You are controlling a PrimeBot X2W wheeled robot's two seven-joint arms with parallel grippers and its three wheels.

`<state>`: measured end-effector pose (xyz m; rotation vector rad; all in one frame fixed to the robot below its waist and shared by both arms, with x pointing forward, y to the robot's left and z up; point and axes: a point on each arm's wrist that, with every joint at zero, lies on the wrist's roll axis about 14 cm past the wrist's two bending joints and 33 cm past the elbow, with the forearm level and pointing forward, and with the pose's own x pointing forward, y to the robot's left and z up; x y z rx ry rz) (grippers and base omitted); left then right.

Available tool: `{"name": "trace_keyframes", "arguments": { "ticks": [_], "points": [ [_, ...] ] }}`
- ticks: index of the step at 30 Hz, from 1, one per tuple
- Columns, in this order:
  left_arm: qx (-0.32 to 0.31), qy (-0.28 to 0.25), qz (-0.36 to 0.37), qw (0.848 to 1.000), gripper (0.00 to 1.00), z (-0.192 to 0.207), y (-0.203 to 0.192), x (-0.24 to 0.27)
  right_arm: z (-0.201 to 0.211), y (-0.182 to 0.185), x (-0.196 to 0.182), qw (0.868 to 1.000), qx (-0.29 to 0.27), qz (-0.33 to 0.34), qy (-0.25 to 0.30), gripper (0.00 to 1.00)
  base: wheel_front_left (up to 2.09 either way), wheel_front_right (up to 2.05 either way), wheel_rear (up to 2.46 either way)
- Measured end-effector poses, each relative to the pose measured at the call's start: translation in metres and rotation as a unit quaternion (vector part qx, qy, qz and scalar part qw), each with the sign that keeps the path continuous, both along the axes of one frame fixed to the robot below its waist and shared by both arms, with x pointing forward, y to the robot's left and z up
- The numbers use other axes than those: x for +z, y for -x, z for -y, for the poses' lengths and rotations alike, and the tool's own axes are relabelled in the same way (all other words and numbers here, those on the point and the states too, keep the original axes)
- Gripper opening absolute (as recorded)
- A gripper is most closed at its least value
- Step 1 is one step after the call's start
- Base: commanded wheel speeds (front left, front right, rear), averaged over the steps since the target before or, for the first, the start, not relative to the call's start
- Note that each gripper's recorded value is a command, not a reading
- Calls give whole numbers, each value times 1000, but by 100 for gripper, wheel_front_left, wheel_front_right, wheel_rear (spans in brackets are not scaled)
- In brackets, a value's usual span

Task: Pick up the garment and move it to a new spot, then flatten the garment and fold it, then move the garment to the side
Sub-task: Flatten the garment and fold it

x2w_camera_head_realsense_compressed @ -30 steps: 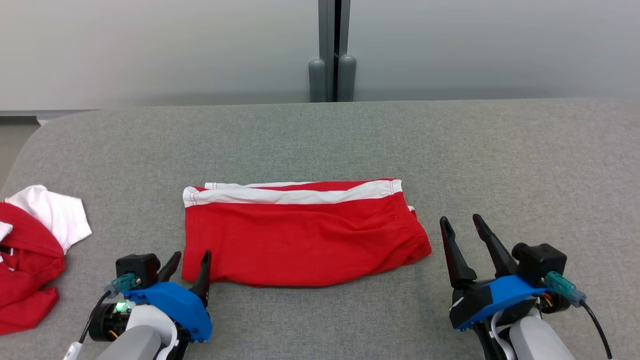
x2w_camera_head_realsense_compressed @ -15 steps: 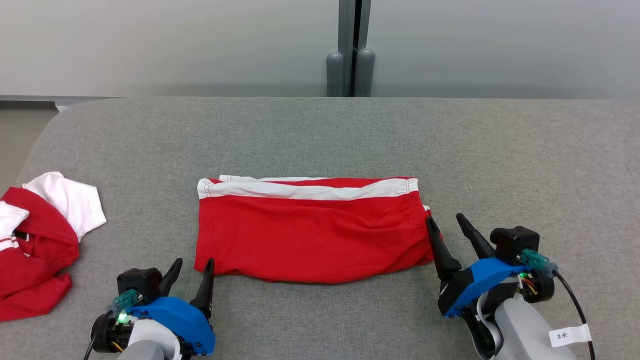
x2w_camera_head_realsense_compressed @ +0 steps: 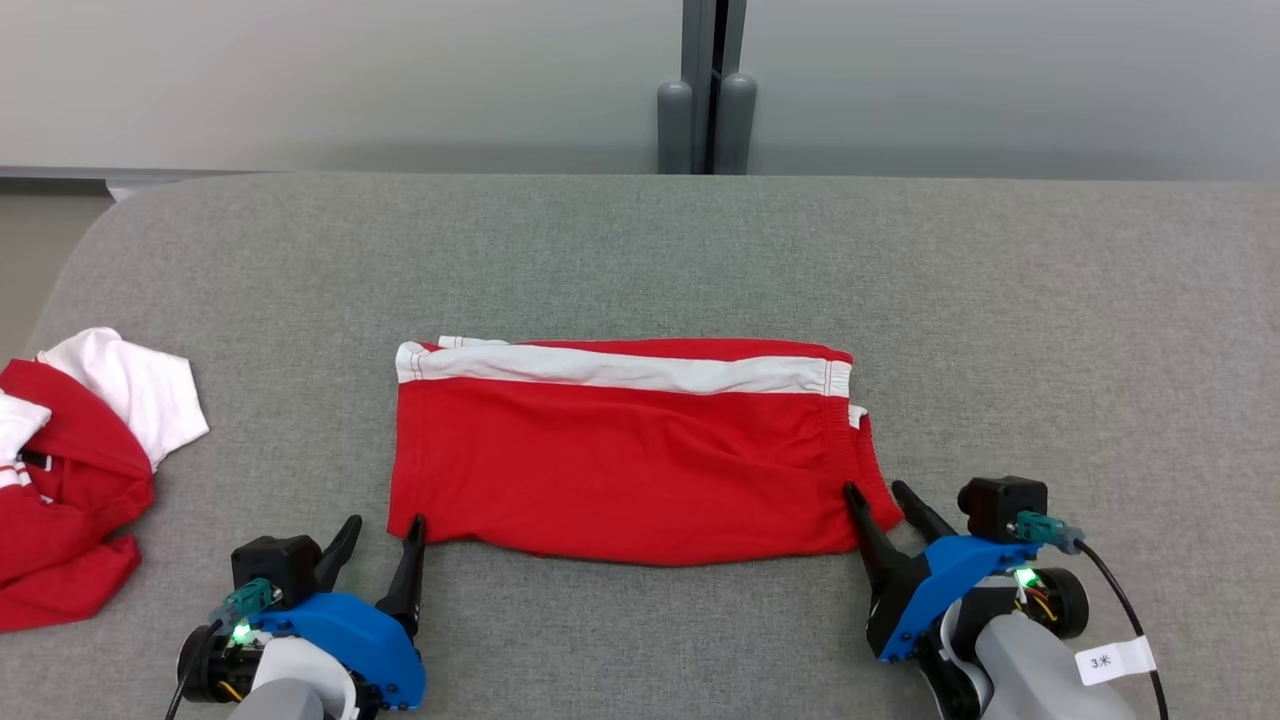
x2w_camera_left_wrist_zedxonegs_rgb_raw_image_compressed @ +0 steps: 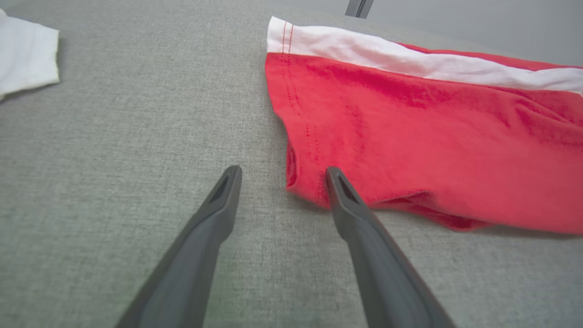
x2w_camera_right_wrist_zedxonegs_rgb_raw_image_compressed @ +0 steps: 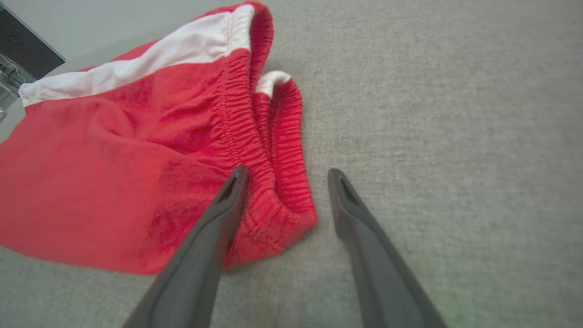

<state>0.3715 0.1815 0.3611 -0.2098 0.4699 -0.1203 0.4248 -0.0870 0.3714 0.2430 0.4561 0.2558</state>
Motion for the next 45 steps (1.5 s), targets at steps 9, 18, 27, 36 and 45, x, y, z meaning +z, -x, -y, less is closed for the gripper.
{"name": "trace_keyframes", "arguments": {
  "ticks": [9, 18, 27, 36, 45],
  "points": [
    [2, -1, 9, 1000, 100, -2, -2, 5, -16, 7, 1, 999, 10, -9, -31, 0, 0, 0, 0],
    [4, -2, 9, 1000, 100, -1, -3, 3, 6, -17, 32, 997, -41, 45, -54, 0, 0, 0, 0],
    [0, 1, 11, 1000, 100, 5, 0, 4, -6, -32, 81, 989, -18, 129, -65, 0, 0, 0, 0],
    [37, 10, 23, 999, 100, -9, 10, 12, -103, -21, 121, 973, 119, 152, -125, 0, 0, 0, 0],
    [102, 9, 32, 994, 100, -44, 39, 20, -183, -13, 122, 955, 232, 140, -122, 0, 0, 0, 0]
  ]
}}
